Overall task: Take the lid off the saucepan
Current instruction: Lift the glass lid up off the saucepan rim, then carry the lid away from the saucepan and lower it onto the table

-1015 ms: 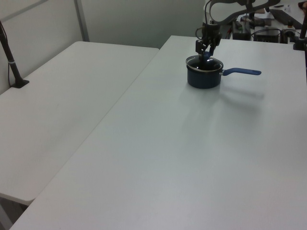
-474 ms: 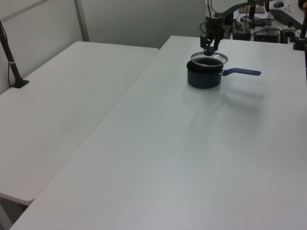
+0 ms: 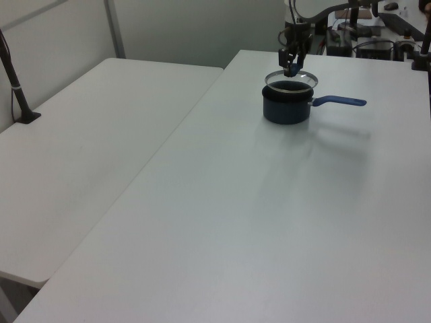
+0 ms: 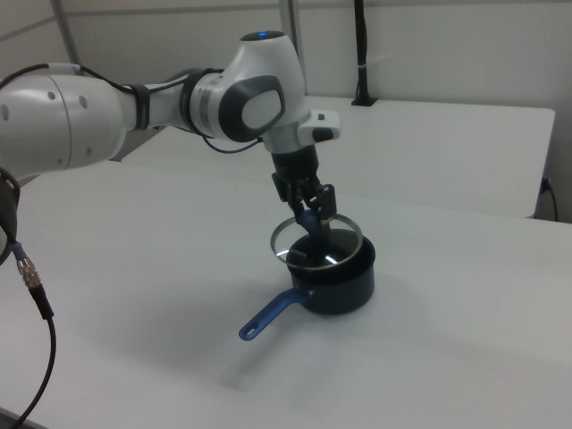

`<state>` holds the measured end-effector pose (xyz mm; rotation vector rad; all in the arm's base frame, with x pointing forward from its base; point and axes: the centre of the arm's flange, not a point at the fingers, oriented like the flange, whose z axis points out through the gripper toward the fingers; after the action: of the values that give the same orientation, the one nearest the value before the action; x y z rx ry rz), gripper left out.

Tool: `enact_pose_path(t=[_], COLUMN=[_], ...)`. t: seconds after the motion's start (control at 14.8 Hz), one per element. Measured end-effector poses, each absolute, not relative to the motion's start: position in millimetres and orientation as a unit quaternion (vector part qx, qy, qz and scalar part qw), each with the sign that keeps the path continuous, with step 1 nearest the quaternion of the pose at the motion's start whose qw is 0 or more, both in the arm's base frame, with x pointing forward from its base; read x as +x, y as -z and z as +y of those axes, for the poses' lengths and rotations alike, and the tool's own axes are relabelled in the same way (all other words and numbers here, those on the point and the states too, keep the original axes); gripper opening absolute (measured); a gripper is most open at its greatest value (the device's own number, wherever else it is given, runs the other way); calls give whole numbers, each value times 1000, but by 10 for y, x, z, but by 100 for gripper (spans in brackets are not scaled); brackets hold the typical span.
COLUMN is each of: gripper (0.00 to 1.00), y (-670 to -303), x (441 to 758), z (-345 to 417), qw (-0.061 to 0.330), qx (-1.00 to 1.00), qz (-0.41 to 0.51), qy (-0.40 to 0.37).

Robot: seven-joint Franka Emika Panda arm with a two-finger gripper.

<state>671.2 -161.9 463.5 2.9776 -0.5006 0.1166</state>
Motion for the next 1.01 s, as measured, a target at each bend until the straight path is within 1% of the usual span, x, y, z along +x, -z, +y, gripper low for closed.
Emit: enact_pose_path(t=[0.27, 0.54, 0.81, 1.01], gripper=[66, 66, 66, 66], y=[-4718, -4767, -4709, -4593], x=[6692, 6675, 6658, 6635], z=[-1158, -825, -512, -297], qw=[60, 65, 80, 82], qx=[989, 988, 986, 985], qz=[-136, -137, -148, -149], qy=[-12, -10, -7, 3])
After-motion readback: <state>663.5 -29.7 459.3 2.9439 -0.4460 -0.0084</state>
